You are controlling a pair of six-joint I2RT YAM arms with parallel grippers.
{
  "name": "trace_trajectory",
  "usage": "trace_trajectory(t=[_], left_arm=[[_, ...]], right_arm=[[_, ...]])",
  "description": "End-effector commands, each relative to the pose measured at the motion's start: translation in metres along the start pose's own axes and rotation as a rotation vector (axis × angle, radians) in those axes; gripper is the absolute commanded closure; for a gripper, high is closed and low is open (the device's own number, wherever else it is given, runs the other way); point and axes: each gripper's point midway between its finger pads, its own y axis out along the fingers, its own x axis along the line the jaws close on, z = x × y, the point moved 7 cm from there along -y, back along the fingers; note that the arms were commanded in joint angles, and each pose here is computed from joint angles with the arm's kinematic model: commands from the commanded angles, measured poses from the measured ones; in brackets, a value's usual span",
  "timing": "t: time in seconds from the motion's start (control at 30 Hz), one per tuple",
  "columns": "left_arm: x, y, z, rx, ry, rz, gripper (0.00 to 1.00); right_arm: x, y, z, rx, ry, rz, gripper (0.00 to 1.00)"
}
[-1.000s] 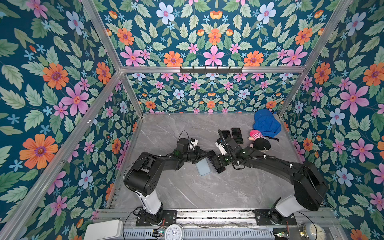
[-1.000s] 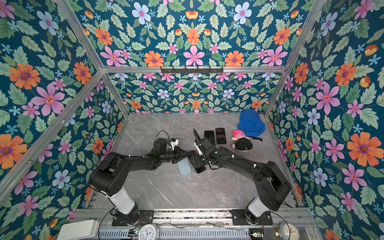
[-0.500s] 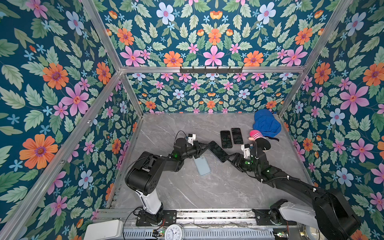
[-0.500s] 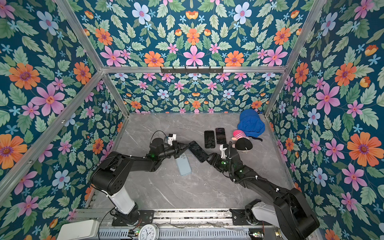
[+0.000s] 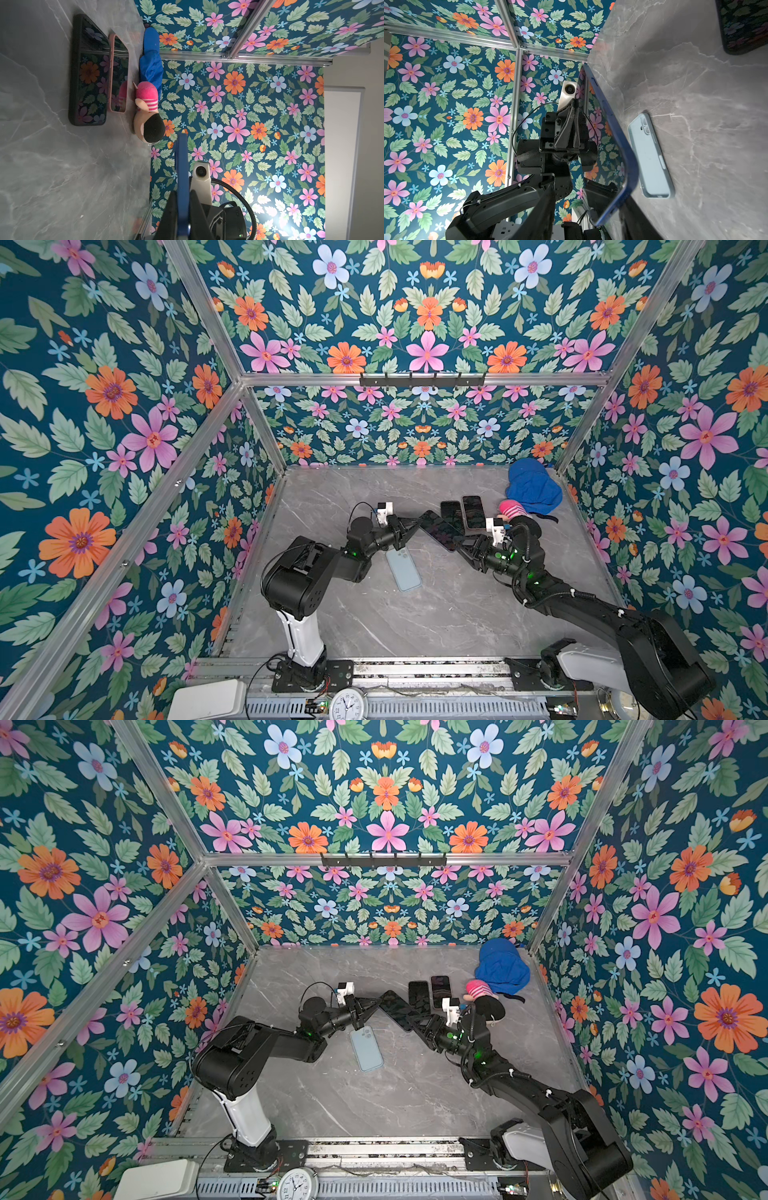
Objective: Put the phone into the phone case
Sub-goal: 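Tilt the black phone on edge with the right gripper above the light-blue case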
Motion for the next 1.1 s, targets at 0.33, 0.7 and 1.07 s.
trace_trajectory(t=[0.33, 0.7, 1.07], left_arm=[[-0.011, 0.002, 0.014, 0.023, 0.033, 0.063, 0.88], [0.005, -0.008, 0.028, 0.012, 0.066, -0.02, 0.41], [0.047, -0.095, 0.047, -0.057, 0.131, -0.579, 0.19]], right_arm=[[0.011, -0.002, -0.001, 0.0, -0.018, -0.022, 0.89], [0.009, -0.009, 0.004, 0.023, -0.041, 0.057, 0.98], [0.006, -0.002, 0.004, 0.115, -0.096, 0.173, 1.0]])
